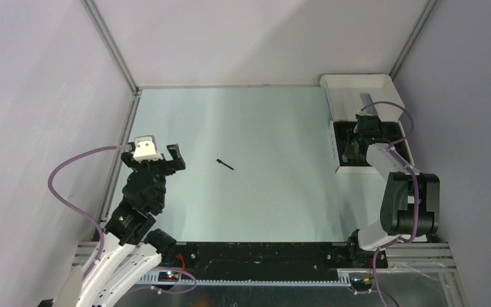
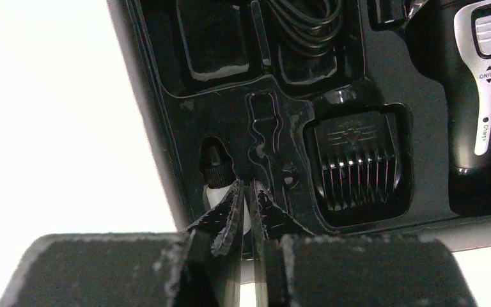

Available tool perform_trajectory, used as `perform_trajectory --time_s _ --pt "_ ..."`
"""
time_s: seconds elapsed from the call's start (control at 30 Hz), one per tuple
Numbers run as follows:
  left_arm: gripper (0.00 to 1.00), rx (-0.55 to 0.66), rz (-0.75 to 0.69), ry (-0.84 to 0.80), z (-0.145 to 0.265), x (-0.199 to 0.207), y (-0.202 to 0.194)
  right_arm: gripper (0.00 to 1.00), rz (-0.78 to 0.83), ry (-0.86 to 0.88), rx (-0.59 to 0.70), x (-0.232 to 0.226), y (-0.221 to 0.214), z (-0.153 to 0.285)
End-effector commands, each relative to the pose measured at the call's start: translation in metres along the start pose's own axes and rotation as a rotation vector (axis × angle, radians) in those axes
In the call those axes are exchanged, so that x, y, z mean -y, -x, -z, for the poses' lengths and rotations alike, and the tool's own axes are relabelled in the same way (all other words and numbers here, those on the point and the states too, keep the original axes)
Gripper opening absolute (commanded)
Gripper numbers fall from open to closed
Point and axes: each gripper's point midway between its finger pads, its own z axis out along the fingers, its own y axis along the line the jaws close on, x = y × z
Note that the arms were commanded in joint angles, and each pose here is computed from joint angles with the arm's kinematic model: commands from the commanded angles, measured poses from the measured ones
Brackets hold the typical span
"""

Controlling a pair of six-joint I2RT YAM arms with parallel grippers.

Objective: Sort the hair-cutting tools

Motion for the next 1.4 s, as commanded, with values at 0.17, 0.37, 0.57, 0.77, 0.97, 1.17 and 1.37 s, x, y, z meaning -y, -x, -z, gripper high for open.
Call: perform_trajectory --time_s 0.17,0.37,0.57,0.77,0.97,1.17,1.37 --pt "0.98 0.016 0.005 -0.005 -0.002 0.002 0.003 0.18 -0.005 0.0 0.02 -0.006 0.014 0.013" --pt "0.98 0.013 0.004 -0.003 -0.003 0.002 0.003 0.42 0.059 0.069 0.153 -0.038 0.054 0.058" --pt "0.98 0.006 0.002 0.015 -0.004 0.0 0.002 0.55 0.196 0.266 0.185 -0.129 0.059 0.079" --pt "0.98 0.0 -0.009 0.077 -0.006 -0.01 0.0 0.6 0.37 0.417 0.059 -0.243 0.019 0.057" --pt "0.98 -0.008 0.0 0.158 -0.009 -0.026 -0.003 0.57 0.563 0.527 -0.028 -0.348 -0.018 0.057" --pt "0.98 -0.005 0.006 0.198 -0.01 -0.035 -0.003 0.54 0.7 0.61 -0.107 -0.407 -0.063 0.053" --pt "0.98 0.0 0.001 0.206 -0.01 -0.037 -0.002 0.52 0.749 0.68 -0.175 -0.436 -0.097 0.049"
